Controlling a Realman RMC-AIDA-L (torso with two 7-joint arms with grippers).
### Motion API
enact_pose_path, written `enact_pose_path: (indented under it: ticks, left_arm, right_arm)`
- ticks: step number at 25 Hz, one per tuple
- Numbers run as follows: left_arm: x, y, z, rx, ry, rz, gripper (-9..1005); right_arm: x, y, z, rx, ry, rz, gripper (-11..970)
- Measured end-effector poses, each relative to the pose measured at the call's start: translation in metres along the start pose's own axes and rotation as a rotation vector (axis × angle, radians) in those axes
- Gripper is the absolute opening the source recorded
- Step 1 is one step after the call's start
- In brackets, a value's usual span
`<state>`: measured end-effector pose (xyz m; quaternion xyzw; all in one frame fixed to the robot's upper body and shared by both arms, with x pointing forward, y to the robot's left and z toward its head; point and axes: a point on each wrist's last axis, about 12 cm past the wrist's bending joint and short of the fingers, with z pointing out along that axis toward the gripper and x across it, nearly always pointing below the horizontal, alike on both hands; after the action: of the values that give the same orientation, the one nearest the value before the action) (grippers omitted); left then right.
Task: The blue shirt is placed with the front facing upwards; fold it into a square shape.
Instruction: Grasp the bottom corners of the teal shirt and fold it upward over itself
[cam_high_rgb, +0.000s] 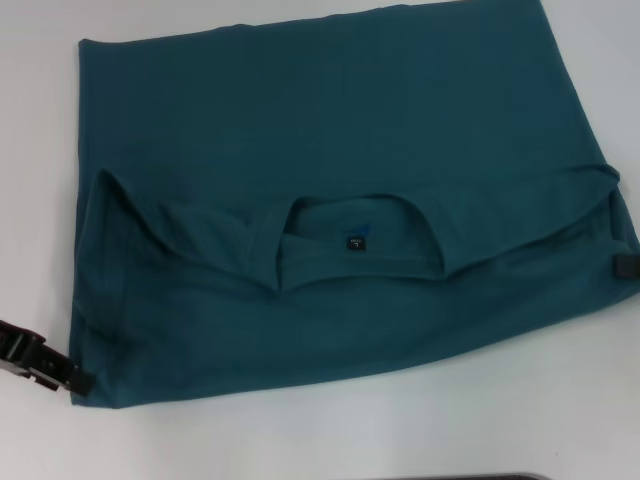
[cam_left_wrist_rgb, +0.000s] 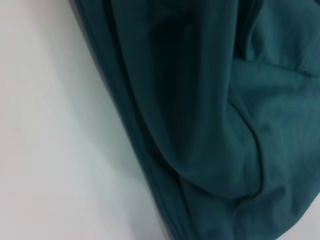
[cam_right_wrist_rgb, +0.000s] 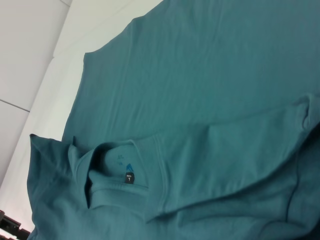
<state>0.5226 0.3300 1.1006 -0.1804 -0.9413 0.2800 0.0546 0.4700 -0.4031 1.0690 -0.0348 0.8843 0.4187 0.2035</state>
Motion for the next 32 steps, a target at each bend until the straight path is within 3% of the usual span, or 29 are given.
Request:
enact_pose_path:
  ticks: [9, 15, 32]
  left_arm:
    - [0.000, -0.002, 0.008, 0.018, 0.016, 0.002, 706]
    - [-0.003, -0.005, 0.010, 0.021, 0.022, 0.018, 829]
    - [-0.006, -0.008, 0.011, 0.017, 0.027, 0.029, 805]
  right_arm:
    - [0.000, 0.000, 0.000, -0.001, 0.000, 0.000, 31]
    - [0.000, 0.000, 0.000, -0.001, 0.000, 0.000, 31]
    - [-0.001, 0.001, 0.000, -0.003, -0.001, -0.003, 30]
